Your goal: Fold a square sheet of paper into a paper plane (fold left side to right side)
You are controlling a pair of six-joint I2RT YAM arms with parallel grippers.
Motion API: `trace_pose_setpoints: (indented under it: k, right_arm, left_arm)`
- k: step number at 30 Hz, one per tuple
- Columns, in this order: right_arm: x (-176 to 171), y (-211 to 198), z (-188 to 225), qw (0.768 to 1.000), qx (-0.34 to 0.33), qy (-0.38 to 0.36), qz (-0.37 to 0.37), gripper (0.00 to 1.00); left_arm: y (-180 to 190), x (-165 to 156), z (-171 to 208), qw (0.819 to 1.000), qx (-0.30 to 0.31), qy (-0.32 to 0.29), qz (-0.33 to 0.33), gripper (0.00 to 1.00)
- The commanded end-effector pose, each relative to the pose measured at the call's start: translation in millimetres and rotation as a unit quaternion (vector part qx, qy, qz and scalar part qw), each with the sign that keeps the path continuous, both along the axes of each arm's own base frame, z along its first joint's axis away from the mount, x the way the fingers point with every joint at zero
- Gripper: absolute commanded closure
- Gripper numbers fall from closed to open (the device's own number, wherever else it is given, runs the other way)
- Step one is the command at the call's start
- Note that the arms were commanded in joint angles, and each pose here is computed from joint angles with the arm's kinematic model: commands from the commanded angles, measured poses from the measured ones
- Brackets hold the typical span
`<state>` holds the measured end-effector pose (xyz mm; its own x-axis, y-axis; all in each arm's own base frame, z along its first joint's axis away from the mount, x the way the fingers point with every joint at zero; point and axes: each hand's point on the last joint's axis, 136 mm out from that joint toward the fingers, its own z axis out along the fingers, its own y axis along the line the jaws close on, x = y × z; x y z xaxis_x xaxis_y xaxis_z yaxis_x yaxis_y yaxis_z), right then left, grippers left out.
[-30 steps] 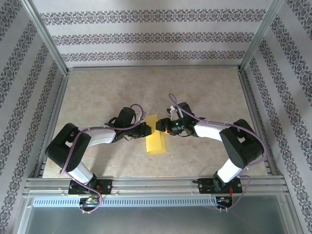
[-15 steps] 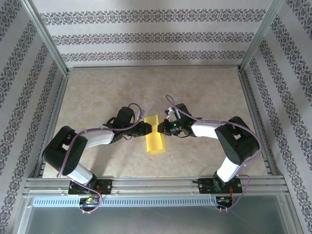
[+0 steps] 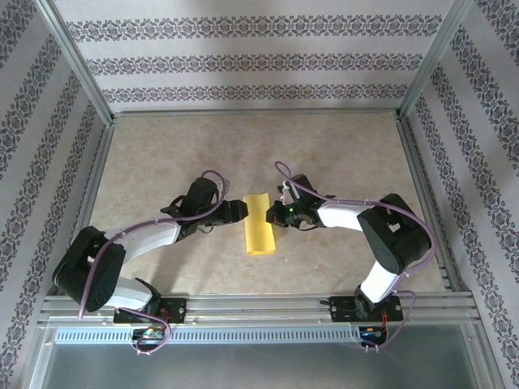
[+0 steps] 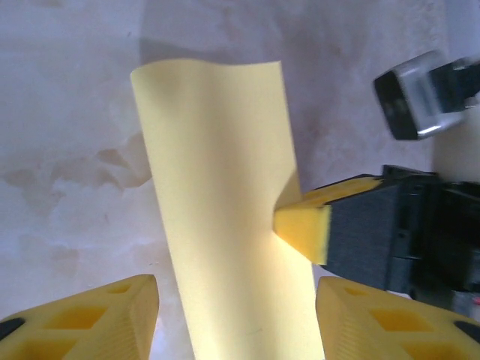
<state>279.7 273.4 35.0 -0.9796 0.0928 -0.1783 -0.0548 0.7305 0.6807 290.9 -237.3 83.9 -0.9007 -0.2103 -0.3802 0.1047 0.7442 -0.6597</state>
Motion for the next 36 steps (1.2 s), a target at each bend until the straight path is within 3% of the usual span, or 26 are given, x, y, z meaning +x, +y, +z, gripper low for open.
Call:
trace_pose_setpoints:
  k: [1, 13, 23, 36]
  right_arm:
    - [3.9, 4.0, 0.8, 1.0, -0.009, -0.01, 0.006, 0.96]
    - [1.9, 3.6, -2.4, 1.0, -0.014, -0.004, 0.006, 0.93]
    - [0.9, 1.6, -1.2, 1.0, -0.017, -0.004, 0.004, 0.88]
    - [6.1, -26.2, 17.2, 0.998, -0.047, -0.025, -0.028, 0.62]
  left_arm:
    - [-7.2, -3.8, -8.6, 1.0, 0.003, 0.02, -0.005, 0.4]
    - [-22.9, 2.2, -35.6, 0.998, 0.019, 0.062, -0.016, 0.38]
    - [-25.1, -1.3, -56.3, 0.994, 0.056, 0.089, -0.019, 0.52]
    - [-19.1, -9.4, -71.2, 0.984, 0.135, 0.112, -0.026, 0.58]
